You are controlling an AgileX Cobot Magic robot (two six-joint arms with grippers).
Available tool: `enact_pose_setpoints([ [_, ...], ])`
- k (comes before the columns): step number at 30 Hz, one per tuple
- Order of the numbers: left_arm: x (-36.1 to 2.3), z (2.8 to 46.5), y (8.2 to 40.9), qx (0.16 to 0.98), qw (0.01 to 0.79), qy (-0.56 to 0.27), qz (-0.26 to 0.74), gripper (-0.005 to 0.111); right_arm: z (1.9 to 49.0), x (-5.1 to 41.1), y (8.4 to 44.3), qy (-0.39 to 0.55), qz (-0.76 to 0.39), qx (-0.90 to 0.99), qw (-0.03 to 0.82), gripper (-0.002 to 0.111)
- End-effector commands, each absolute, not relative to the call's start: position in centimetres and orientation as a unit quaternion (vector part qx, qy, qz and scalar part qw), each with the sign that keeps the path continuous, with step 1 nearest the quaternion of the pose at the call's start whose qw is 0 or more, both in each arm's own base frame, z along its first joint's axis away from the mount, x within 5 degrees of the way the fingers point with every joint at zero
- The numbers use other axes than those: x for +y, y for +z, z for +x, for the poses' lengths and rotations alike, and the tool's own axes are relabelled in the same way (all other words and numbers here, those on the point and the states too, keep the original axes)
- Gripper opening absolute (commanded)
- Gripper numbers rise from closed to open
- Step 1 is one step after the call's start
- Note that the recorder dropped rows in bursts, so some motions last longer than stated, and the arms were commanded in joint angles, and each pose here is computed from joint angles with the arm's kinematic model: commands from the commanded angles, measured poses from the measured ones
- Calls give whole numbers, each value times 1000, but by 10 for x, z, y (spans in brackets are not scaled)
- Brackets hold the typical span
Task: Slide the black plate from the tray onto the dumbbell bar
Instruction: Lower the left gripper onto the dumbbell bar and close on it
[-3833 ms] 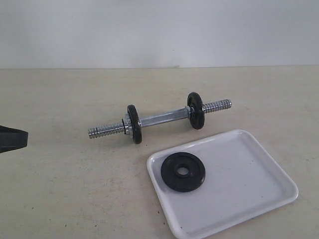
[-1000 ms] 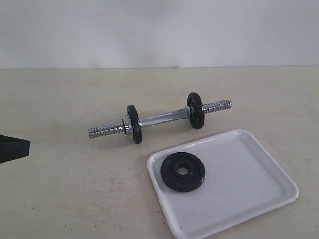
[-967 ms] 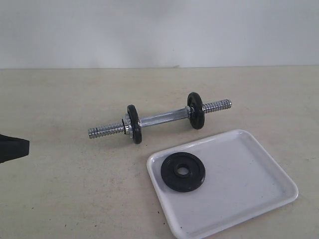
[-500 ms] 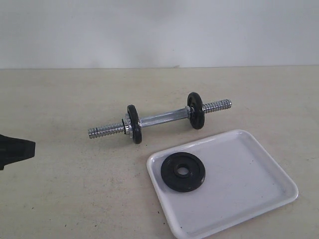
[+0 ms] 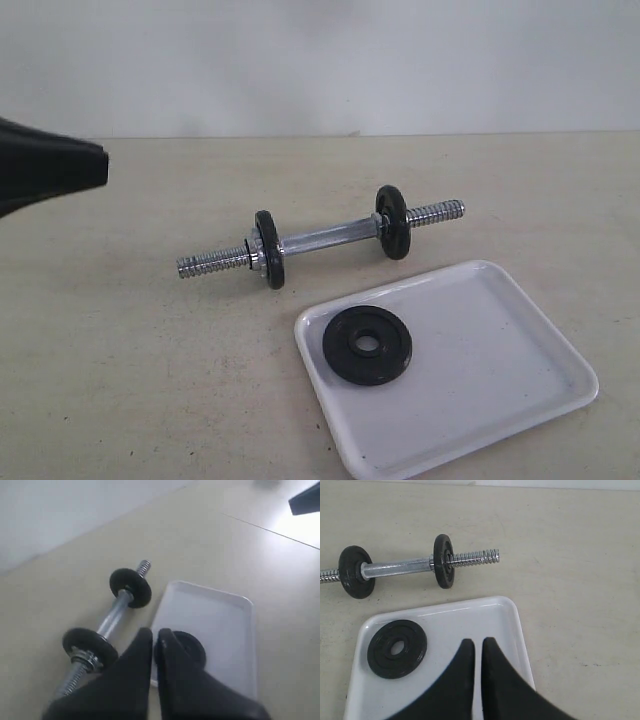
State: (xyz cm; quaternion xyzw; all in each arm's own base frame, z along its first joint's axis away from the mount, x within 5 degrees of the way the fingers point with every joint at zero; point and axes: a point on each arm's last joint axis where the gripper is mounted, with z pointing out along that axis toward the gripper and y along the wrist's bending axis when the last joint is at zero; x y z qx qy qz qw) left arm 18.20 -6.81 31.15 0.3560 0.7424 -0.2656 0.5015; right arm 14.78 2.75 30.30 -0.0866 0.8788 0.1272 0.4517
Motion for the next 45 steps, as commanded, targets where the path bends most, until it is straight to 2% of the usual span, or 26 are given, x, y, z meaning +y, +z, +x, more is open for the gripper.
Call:
enact_pose_setpoints([
  [1,-77,201,332,729,536,-231,358,4,146,28,303,132,-86,878,452,0],
  [5,-88,219,334,729,535,-183,385,4,146,28,303,133,-85,878,452,0],
  [8,-104,231,325,726,504,-182,431,4,146,29,302,140,-84,877,452,0],
  [12,-136,254,290,739,443,-200,467,4,146,30,302,140,-87,876,453,0],
  [16,-168,270,253,747,399,-183,499,4,146,30,303,142,-86,876,453,0],
  [21,-206,288,222,762,402,-132,490,4,146,30,303,145,-88,875,454,0],
  [25,-228,297,211,757,404,-122,499,4,146,31,303,147,-89,874,454,0],
  [32,-240,311,202,755,406,-113,502,6,144,34,304,165,-97,872,451,0],
  [35,-240,317,203,755,418,-97,497,19,143,37,305,179,-107,868,451,0],
  [39,-242,325,203,756,431,-80,487,52,143,39,305,185,-113,864,454,0],
  [41,-243,330,201,758,435,-74,480,64,143,39,306,190,-113,863,455,0],
  [45,-247,337,188,766,427,-70,476,68,142,41,306,195,-119,863,451,0],
])
